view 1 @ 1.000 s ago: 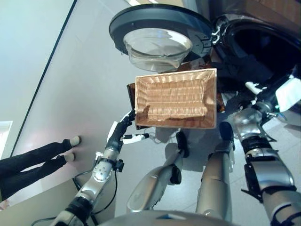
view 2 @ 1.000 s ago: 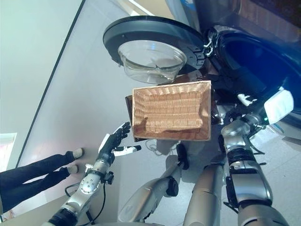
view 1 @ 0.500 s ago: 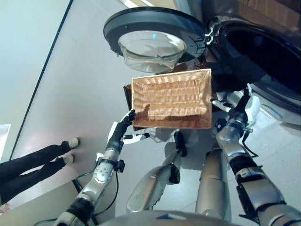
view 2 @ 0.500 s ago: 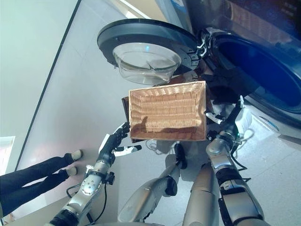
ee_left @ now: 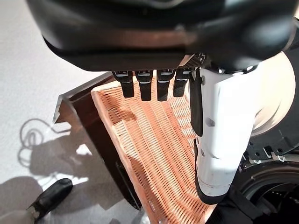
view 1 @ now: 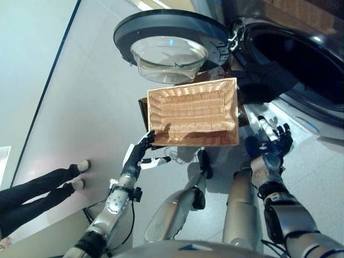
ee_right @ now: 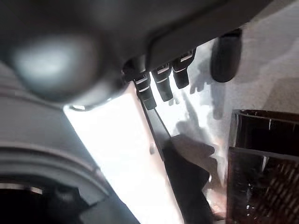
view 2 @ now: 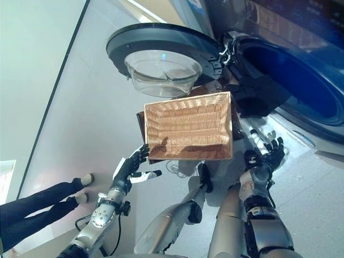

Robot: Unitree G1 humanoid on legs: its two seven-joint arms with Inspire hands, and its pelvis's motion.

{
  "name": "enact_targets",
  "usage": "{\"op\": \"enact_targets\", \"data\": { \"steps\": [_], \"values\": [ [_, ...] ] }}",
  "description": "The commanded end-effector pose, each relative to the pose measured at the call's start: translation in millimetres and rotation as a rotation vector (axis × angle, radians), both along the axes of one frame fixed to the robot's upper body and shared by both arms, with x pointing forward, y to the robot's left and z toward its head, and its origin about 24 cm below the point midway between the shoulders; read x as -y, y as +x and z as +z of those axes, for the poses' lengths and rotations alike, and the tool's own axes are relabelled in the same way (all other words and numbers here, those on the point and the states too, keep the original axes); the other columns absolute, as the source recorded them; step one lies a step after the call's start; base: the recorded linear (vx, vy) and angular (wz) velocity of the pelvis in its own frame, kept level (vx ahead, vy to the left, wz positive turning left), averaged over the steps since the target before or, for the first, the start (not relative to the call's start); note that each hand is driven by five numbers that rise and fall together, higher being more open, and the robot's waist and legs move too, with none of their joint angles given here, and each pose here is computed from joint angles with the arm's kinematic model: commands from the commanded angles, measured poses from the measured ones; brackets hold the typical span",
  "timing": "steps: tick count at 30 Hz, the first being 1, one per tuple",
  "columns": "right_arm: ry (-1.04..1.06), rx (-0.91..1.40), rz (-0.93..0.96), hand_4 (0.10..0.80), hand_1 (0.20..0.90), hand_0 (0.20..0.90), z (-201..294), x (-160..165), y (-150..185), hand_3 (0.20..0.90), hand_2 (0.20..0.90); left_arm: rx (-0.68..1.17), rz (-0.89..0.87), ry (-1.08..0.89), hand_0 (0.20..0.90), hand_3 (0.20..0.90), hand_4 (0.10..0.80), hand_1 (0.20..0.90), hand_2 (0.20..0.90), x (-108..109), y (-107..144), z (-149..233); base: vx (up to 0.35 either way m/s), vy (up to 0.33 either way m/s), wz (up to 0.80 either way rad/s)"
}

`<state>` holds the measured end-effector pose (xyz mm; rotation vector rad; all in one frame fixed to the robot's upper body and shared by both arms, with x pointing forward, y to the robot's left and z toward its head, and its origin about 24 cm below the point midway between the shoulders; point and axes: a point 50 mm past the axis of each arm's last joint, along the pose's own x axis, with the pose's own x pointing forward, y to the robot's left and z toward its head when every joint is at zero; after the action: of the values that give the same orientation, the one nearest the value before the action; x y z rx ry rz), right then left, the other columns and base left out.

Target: Pick up the clothes and place them into the washing machine

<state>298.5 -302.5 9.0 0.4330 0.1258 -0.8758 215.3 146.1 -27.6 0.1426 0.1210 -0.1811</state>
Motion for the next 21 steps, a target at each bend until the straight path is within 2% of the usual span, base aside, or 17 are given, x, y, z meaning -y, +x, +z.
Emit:
{"op": "enact_targets", "data": {
  "steps": [1, 7, 15, 21],
  "values": [
    [-0.024, 0.180, 0.011, 0.800, 0.900, 0.900, 40, 7, 22, 0.900, 0.900, 0.119, 0.008, -0.045, 0.900, 0.900, 0.800, 0.900, 0.900, -8, 6, 25, 0.000, 0.000, 0.00],
    [-0.104, 0.190, 0.053, 0.800, 0.900, 0.900, 70, 25, 34, 0.900, 0.900, 0.163, -0.037, -0.068, 0.900, 0.900, 0.800, 0.900, 0.900, -7, 10, 38, 0.001, -0.003, -0.01],
    [-0.254, 0.264, 0.072, 0.800, 0.900, 0.900, 140, 42, 55, 0.900, 0.900, 0.222, -0.065, -0.083, 0.900, 0.900, 0.800, 0.900, 0.900, -4, 13, 53, -0.012, -0.014, 0.03],
    [-0.289, 0.336, 0.063, 0.800, 0.900, 0.900, 186, 52, 61, 0.900, 0.900, 0.247, -0.088, -0.101, 0.900, 0.900, 0.800, 0.900, 0.900, 1, 17, 60, -0.012, -0.016, 0.04]
  ]
}}
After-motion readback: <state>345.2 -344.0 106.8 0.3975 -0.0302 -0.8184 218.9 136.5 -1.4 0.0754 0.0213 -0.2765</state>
